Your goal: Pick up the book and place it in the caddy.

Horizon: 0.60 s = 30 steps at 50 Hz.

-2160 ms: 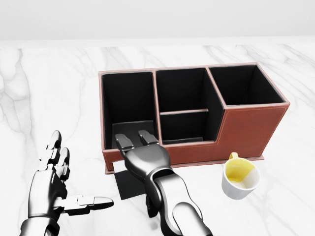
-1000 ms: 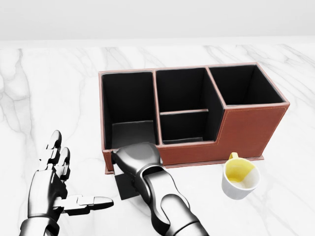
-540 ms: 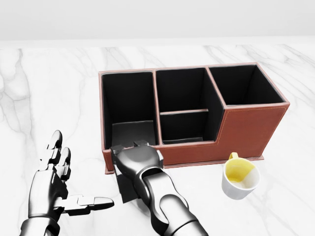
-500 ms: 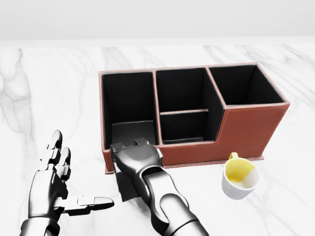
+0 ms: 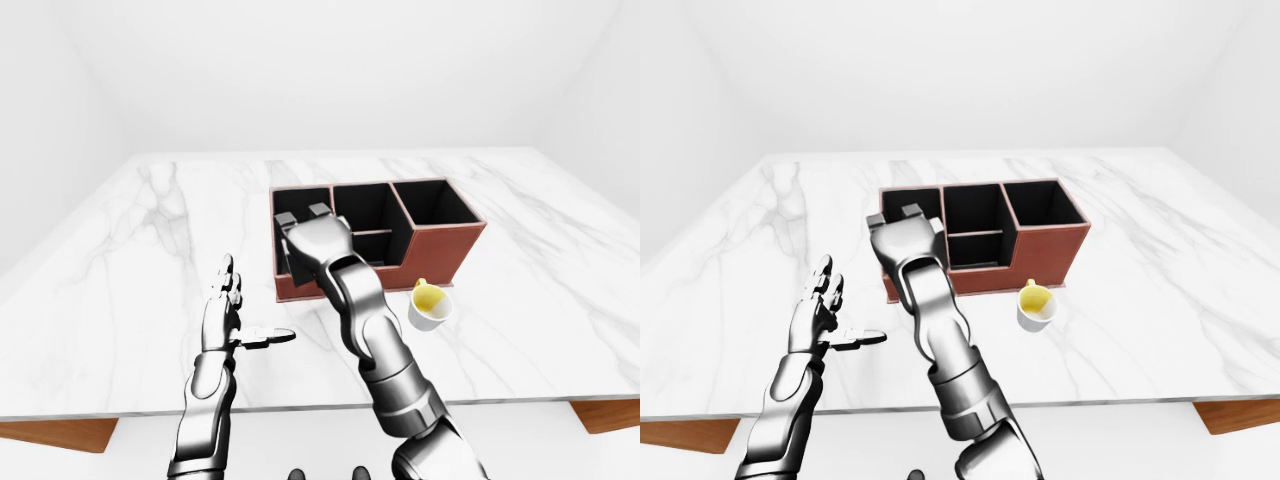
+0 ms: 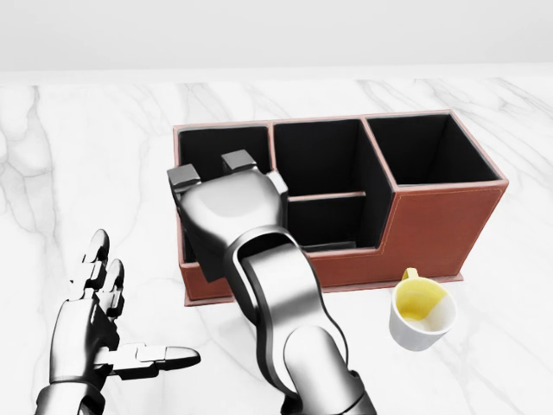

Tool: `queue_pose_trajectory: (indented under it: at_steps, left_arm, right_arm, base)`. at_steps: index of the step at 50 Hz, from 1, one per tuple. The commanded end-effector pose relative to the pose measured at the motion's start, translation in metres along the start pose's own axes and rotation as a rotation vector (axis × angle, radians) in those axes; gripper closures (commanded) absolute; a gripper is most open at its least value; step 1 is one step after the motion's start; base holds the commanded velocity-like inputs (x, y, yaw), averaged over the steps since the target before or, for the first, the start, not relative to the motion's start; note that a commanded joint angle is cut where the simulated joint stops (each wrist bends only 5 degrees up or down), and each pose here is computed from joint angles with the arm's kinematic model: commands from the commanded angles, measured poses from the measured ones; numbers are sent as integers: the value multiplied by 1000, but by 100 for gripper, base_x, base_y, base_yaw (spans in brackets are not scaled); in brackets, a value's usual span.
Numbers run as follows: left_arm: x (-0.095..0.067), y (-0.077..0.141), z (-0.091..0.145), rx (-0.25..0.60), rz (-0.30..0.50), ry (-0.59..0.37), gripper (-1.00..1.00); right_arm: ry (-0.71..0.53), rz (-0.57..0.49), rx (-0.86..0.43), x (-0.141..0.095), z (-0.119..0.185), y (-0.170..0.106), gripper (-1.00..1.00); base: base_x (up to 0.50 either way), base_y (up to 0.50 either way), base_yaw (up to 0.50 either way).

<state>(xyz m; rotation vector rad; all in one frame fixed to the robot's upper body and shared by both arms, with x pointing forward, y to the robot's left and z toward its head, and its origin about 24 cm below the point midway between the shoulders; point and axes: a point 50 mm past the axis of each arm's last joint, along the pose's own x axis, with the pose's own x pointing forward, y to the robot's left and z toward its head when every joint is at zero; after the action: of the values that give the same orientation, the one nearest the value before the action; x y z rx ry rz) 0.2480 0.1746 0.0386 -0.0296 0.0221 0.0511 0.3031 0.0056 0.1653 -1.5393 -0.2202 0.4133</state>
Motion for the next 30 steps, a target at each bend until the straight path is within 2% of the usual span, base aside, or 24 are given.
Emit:
queue_pose_trajectory:
  at_steps: [1,2,4,6,9,12,25,26,30]
  left_arm:
    - [1,0,-1,0,1,0,-100]
    - [1,1,-1,0,2,0,-100]
    - [1,1,-1,0,2,0,-100]
    - [1,0,-1,0,2,0,-100]
    - [1,0,-1,0,2,0,-100]
    - [1,0,-1,0,2,0,-100]
    - [1,0,0,1,2,-1,-100]
    - [0,0,0,0,2,0,-100]
    - [0,0,0,0,2,0,-100]
  right_arm:
    - [67,-216,-45,-30,3,-55,100]
    - [83,-289,-57,-36,5,-73,100]
    - [86,-294,-57,-36,4,-74,100]
    - [92,-350,-62,-39,5,-91,100]
    - [91,-352,-64,-38,5,-91,100]
    - [106,-384,-87,-34,-3,-108,100]
    - [104,-346,-114,-20,-17,-114,100]
    - [125,-295,-103,-12,-28,-106,100]
    - [125,-271,-109,-8,-33,-104,100]
  base:
    - [0,0,0]
    - [0,0,0]
    - [0,0,0]
    - [0,0,0]
    - [0,0,0]
    - [0,0,0]
    - [0,0,0]
    - [0,0,0]
    - [0,0,0]
